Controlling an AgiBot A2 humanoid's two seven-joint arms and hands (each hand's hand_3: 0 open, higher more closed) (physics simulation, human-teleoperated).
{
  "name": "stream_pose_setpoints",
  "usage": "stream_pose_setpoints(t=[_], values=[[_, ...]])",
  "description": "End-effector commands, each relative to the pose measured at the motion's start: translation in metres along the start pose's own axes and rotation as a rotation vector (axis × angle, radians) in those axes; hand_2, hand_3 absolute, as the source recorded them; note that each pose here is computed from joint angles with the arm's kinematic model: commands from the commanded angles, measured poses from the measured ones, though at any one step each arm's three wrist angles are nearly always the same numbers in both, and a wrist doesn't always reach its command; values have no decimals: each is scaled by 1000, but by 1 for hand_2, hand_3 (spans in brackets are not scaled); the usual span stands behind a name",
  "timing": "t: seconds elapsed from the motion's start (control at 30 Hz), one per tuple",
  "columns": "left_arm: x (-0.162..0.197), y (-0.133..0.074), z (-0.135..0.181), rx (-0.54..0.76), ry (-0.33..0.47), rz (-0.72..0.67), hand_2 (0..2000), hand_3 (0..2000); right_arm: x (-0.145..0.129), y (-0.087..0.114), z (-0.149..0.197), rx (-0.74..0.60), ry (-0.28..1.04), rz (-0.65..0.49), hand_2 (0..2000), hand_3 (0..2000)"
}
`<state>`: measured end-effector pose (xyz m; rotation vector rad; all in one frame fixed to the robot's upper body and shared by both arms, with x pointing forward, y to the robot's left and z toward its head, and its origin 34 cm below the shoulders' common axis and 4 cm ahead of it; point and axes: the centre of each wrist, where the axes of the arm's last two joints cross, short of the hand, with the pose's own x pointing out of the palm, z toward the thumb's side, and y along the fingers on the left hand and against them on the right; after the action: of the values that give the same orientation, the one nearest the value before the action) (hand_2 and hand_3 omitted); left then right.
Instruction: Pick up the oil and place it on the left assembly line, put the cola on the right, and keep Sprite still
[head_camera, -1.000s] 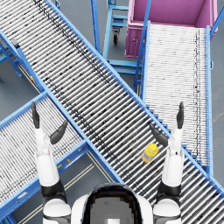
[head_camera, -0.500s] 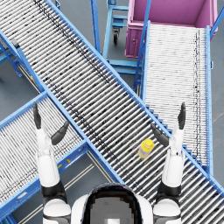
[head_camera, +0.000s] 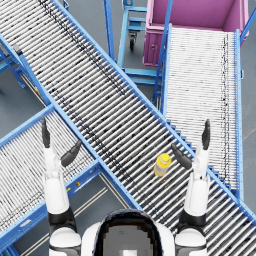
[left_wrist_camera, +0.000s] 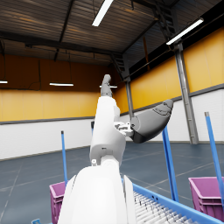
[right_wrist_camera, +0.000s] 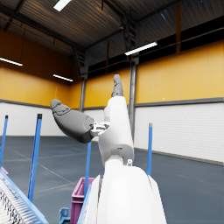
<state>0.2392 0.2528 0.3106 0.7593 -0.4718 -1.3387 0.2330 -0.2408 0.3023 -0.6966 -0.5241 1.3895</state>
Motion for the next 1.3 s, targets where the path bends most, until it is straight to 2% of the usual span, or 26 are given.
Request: stream_pose_setpoints(t=[0.03, 0.17, 0.4, 0.63, 1.0, 1.3], values=[[0, 1, 0, 3, 0, -1, 0, 0, 3, 4, -1, 8, -6, 8, 0, 0], [1, -2, -2, -9, -4, -3, 0, 0, 4, 12, -4, 35, -13, 7, 0, 0], [1, -1, -1, -5, -4, -2, 0, 0, 4, 13, -5, 43, -14, 5, 0, 0], [4, -3, -3, -16, -11, -8, 0, 0, 34, 45, -34, 212, -72, 113, 0, 0], [13, -10, -7, -44, -30, -38, 0, 0, 67, 87, -103, 529, -108, 228, 0, 0], [20, -11, -16, -76, -44, -58, 0, 0, 85, 102, -138, 675, -122, 267, 0, 0]])
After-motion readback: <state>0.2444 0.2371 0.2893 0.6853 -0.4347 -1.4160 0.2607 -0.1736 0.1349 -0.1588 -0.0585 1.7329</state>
